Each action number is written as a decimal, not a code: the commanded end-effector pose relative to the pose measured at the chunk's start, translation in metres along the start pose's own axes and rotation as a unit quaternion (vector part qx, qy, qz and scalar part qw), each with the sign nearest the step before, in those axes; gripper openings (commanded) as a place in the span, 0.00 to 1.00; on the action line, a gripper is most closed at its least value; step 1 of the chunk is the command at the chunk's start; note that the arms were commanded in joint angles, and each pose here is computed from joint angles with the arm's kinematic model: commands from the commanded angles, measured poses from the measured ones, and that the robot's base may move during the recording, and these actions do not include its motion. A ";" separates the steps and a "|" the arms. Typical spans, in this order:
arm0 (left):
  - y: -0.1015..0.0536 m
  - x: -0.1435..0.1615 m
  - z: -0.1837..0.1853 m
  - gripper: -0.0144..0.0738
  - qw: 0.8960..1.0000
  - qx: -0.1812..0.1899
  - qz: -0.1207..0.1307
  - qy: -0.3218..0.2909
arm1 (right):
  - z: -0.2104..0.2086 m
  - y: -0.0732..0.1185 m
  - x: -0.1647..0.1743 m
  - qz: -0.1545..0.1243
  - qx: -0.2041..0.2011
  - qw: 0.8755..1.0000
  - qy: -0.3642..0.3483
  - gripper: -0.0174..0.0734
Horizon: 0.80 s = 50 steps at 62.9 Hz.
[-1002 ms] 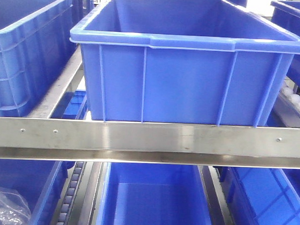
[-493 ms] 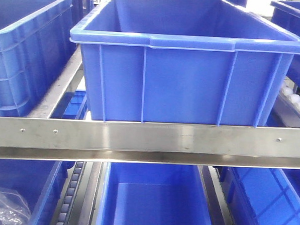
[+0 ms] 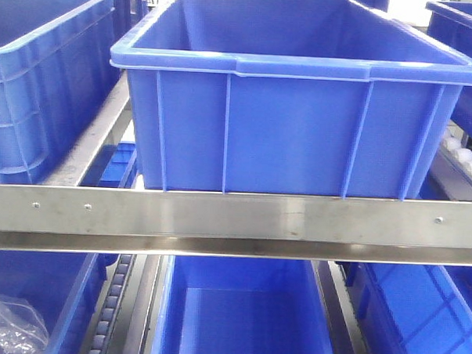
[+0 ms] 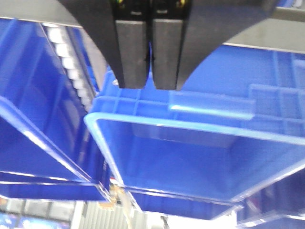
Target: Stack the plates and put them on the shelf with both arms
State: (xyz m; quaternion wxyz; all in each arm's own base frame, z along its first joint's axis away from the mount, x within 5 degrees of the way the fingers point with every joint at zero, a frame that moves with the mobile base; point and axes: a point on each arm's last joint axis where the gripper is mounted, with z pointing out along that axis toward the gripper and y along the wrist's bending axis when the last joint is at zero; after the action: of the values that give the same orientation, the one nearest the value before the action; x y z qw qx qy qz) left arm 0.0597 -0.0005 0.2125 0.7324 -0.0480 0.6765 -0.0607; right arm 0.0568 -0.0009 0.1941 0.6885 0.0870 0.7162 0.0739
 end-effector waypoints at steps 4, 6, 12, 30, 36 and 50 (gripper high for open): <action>0.002 -0.001 -0.006 0.26 0.998 -0.005 0.001 -0.056 | -0.003 0.003 -0.014 -0.008 -0.011 0.998 -0.058 0.25; 0.002 0.000 -0.005 0.26 0.999 -0.005 0.006 -0.047 | -0.003 0.003 -0.014 -0.008 -0.011 0.998 -0.058 0.25; 0.001 0.001 -0.005 0.26 0.999 -0.005 0.019 -0.041 | -0.003 0.003 -0.014 -0.008 -0.011 0.998 -0.058 0.25; 0.001 0.002 -0.005 0.26 0.999 -0.004 0.031 -0.036 | -0.003 0.003 -0.014 -0.008 -0.011 0.998 -0.058 0.25; 0.001 0.002 -0.005 0.26 0.999 -0.004 0.031 -0.036 | -0.003 0.003 -0.014 -0.008 -0.011 0.998 -0.058 0.25; 0.001 0.001 -0.005 0.26 0.999 -0.004 0.032 -0.037 | -0.003 0.003 -0.014 -0.008 -0.011 0.998 -0.058 0.25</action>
State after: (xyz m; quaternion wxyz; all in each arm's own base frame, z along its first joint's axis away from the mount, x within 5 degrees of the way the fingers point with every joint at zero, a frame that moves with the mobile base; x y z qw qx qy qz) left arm 0.0562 -0.0004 0.2095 0.7330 -0.0300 0.6786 -0.0369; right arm 0.0568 -0.0009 0.1939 0.6880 0.0871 0.7167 0.0738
